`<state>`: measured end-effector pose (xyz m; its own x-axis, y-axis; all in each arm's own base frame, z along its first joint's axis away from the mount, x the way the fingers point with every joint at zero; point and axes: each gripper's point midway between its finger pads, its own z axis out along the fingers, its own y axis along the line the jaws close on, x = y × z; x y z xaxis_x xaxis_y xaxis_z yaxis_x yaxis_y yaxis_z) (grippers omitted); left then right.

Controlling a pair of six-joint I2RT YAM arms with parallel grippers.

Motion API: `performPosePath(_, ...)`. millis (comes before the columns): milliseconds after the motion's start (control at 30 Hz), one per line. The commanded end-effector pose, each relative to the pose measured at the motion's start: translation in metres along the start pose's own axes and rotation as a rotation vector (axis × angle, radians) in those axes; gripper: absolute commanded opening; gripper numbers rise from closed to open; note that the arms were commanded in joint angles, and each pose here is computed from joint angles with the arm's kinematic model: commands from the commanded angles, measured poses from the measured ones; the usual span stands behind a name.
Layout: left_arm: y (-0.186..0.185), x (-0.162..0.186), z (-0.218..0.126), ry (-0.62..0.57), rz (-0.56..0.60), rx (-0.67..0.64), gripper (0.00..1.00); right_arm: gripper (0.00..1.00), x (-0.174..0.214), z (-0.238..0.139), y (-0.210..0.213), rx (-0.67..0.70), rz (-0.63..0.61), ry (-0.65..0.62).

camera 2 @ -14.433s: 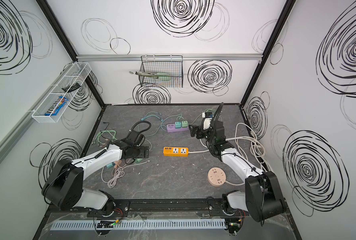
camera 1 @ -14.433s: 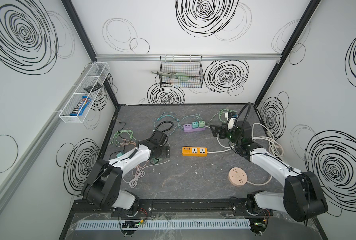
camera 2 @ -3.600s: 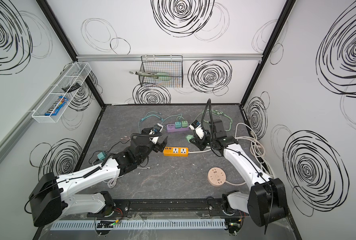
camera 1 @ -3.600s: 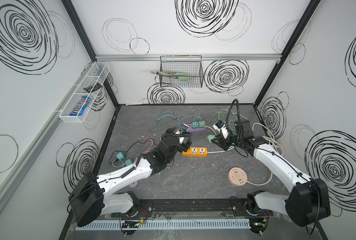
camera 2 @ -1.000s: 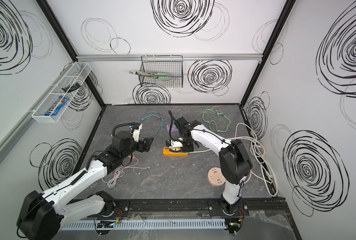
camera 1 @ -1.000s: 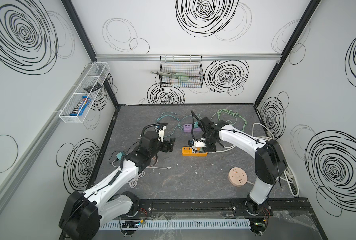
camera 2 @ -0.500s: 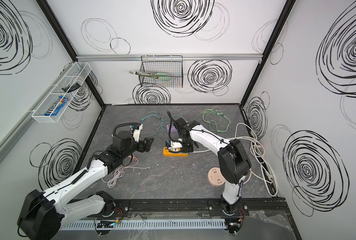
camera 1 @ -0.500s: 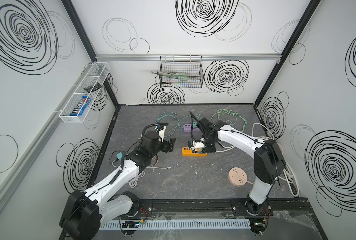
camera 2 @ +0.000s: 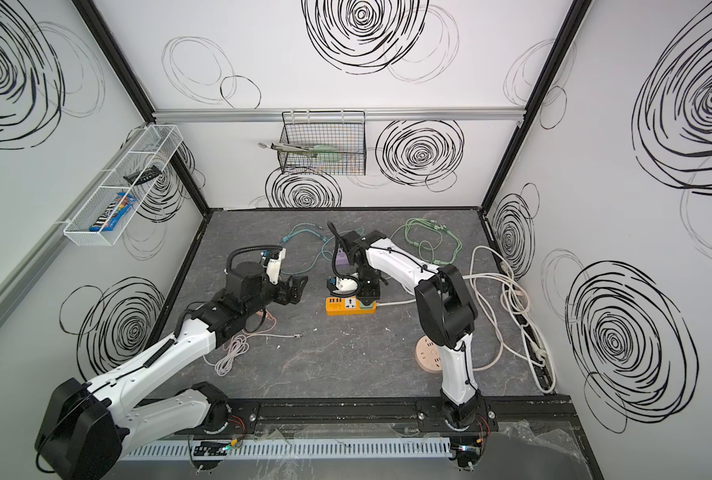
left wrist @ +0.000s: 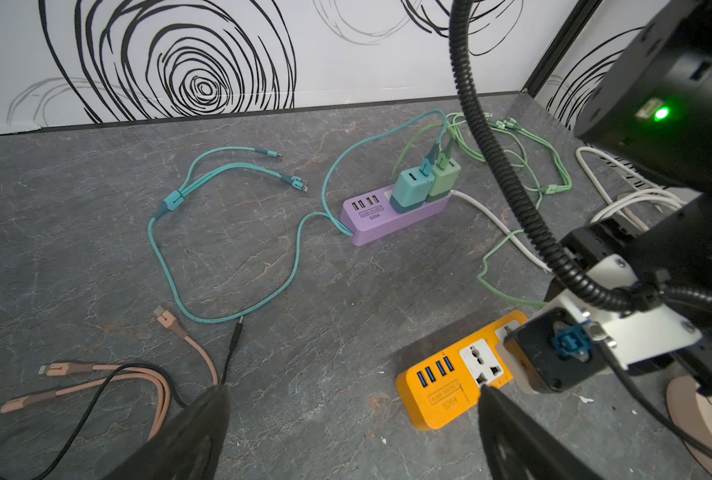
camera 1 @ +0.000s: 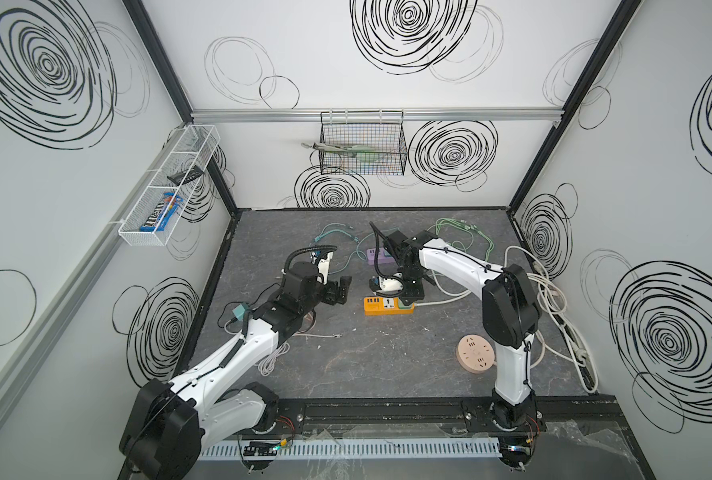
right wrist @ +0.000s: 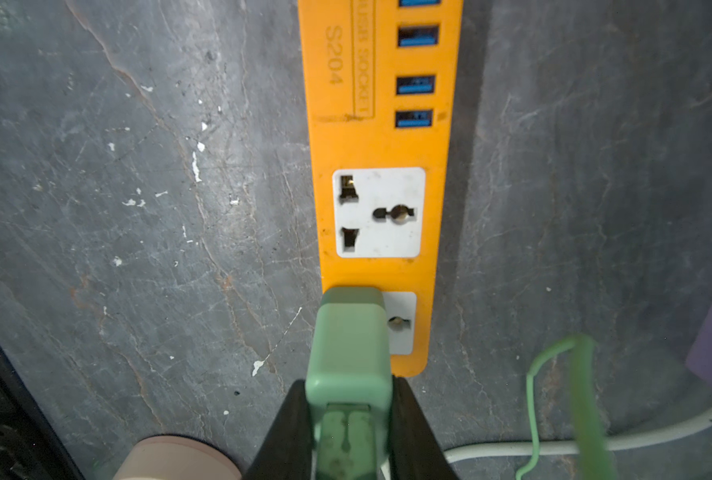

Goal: Insert the plug
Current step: 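Push the green charger prongs down into the orange strip socket, open right gripper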

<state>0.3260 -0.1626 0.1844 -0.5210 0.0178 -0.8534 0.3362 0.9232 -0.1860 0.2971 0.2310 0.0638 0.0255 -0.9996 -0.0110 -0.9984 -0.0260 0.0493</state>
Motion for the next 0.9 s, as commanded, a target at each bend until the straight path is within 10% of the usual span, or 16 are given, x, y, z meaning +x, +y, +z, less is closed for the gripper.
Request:
performPosePath(0,0.004,-0.010,0.000,-0.031,-0.005,-0.015,0.96,0.00,0.008,0.079,0.020,-0.150,0.010,0.076)
performPosePath(400,0.037,-0.013,-0.001,-0.048,-0.093,-0.145,0.96,0.45,-0.005,0.016,-0.003,0.040,0.086,-0.077)
performPosePath(633,0.072,-0.008,-0.006,-0.048,-0.149,-0.306,0.96,0.98,-0.003,-0.012,-0.001,0.114,0.125,-0.141)
performPosePath(867,0.117,-0.003,-0.023,-0.060,-0.267,-0.571,0.96,0.97,0.003,-0.037,0.003,0.211,0.140,-0.222)
